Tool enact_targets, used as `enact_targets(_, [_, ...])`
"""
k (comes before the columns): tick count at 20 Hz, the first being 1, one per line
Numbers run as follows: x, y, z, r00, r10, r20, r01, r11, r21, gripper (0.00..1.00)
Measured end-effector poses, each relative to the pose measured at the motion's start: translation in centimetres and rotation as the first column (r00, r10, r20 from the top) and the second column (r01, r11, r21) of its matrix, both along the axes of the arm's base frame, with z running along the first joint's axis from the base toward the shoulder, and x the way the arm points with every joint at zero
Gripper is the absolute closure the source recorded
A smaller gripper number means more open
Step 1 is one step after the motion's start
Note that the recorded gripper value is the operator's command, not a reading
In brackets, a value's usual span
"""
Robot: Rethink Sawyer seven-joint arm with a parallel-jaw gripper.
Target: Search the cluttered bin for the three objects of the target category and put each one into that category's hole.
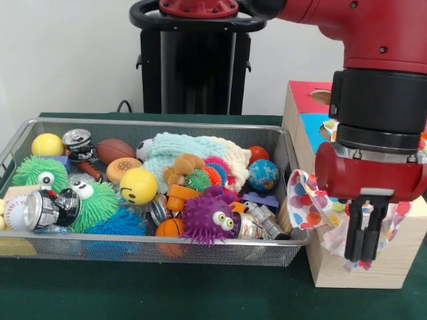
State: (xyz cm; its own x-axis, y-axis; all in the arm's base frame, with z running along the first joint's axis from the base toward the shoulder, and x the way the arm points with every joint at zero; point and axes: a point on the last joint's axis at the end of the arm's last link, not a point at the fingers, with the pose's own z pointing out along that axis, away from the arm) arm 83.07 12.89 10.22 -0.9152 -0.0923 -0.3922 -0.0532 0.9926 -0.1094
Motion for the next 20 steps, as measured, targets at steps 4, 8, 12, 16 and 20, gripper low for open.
enact_targets(4, [0.3,-0.8,-0.6,0.9997,-0.014,0.020,0.013,0.9994,0.032,1.00])
enact_targets(8, [-0.1,-2.1,-2.1,0.9992,-0.041,-0.004,0.041,0.9959,0.081,1.00])
enact_targets(12, [-1.2,-3.7,-4.0,0.9990,-0.044,-0.008,0.045,0.9953,0.086,1.00])
enact_targets(16, [-2.9,-5.3,-6.2,0.9998,-0.020,0.008,0.020,0.9987,0.048,1.00])
enact_targets(20, [-4.5,-5.6,-7.8,0.9997,0.011,0.023,-0.012,0.9998,0.018,1.00])
